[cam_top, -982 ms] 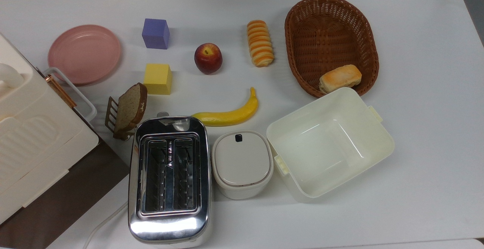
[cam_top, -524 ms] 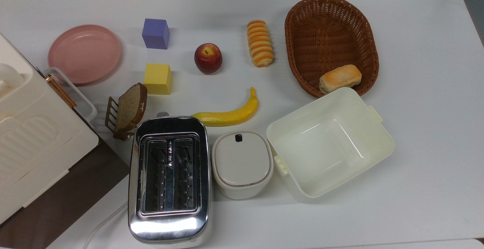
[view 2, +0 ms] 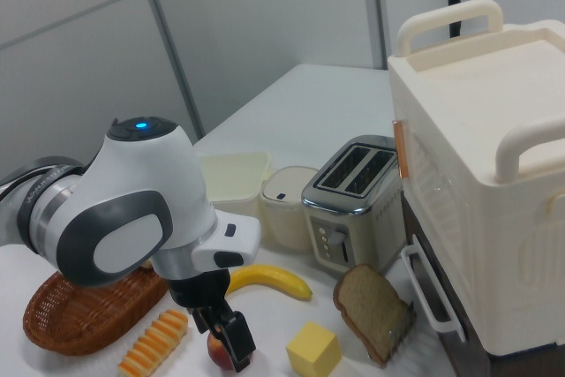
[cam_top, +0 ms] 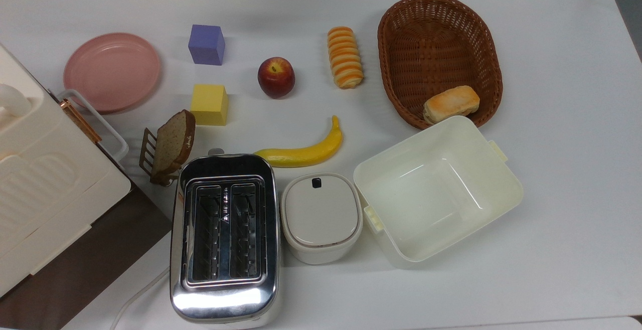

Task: Put the purple cube on a plate
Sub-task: 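Move the open gripper over the purple cube and lower it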

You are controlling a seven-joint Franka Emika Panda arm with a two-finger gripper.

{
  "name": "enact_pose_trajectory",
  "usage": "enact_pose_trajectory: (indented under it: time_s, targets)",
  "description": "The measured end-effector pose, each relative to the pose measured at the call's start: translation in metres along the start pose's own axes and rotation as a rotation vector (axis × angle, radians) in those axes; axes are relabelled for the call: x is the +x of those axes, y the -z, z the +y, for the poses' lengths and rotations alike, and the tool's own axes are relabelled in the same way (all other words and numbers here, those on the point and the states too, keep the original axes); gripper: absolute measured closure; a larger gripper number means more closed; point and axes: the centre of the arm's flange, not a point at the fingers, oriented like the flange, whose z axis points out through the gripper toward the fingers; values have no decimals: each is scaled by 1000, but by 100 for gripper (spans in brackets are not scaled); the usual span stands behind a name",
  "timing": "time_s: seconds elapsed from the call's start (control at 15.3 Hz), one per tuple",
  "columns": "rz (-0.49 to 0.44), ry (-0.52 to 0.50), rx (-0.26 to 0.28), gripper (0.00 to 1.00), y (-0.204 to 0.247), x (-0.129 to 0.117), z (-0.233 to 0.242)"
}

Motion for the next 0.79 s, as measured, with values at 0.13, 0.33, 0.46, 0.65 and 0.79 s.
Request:
enact_pose_trajectory:
  time_s: [0.13,0.33,0.46,0.65,0.79]
  targets:
    - [-1,-26,-15,0,-1,4,-9]
    - [4,-44,-23,0,2,9,-8]
    - [9,-68,-31,0,8,16,1]
    - [-10,-85,-60,0,17,26,4]
    - [-17,-84,-80,0,16,34,0]
